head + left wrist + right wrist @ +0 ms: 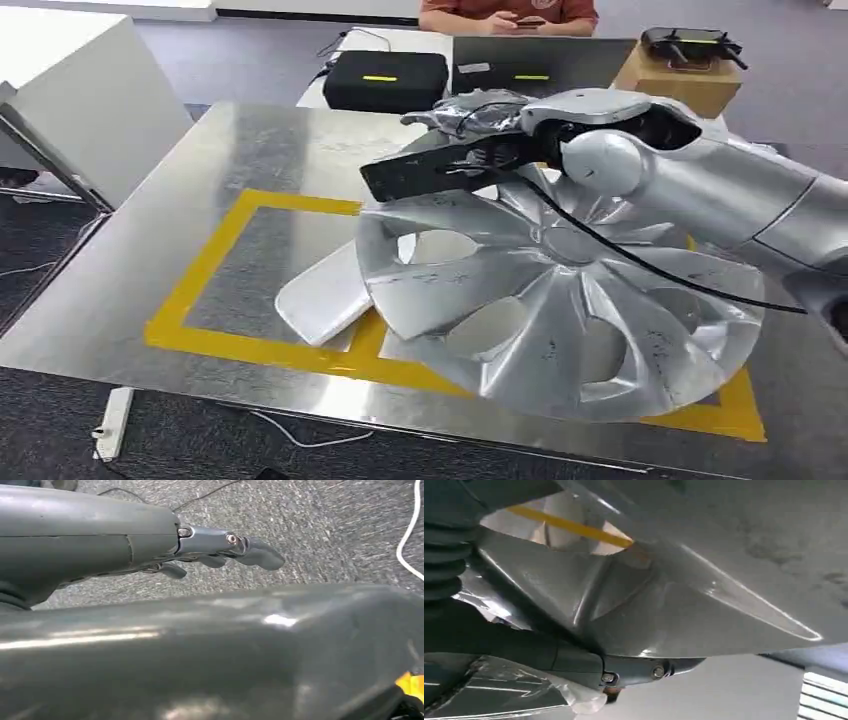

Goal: Take the parts from the cabinet and place them on the table.

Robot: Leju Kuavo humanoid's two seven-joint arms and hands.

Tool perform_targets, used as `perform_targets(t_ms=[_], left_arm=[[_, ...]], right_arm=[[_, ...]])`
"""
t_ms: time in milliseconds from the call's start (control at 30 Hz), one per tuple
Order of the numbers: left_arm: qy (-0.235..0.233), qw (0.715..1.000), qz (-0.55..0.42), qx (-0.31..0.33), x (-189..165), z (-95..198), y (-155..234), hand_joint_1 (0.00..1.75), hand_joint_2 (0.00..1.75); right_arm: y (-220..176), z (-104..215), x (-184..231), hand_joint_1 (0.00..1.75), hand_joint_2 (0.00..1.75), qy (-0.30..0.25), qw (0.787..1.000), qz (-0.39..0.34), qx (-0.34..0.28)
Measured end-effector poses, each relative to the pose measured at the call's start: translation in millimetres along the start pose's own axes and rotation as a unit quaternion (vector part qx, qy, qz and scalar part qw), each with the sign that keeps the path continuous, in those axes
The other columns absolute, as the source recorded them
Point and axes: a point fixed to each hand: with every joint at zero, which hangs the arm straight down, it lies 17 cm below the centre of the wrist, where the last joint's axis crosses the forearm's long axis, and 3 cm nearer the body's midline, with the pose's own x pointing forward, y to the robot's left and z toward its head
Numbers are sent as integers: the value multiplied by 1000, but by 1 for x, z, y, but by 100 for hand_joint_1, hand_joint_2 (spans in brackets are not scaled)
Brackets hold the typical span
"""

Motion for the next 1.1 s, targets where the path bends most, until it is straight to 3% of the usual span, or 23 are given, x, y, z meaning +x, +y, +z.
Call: perform_targets(t_ms=[367, 833, 1000, 1100], left_arm=[[6, 1000, -5, 0, 0, -1, 3, 0, 0], [6, 1000, -6, 0, 0, -2, 4, 0, 0], [5, 1000, -10, -1, 0, -2, 4, 0, 0], [5, 1000, -13, -2, 0, -2, 4, 0, 0]], right_arm=[[9, -2, -17, 0, 0, 7, 988, -151, 21], [9, -2, -27, 0, 0, 16, 984, -174, 19], [-3, -5, -27, 0, 0, 5, 974, -224, -18], [-15, -7, -34, 0, 0, -2, 966, -249, -73]])
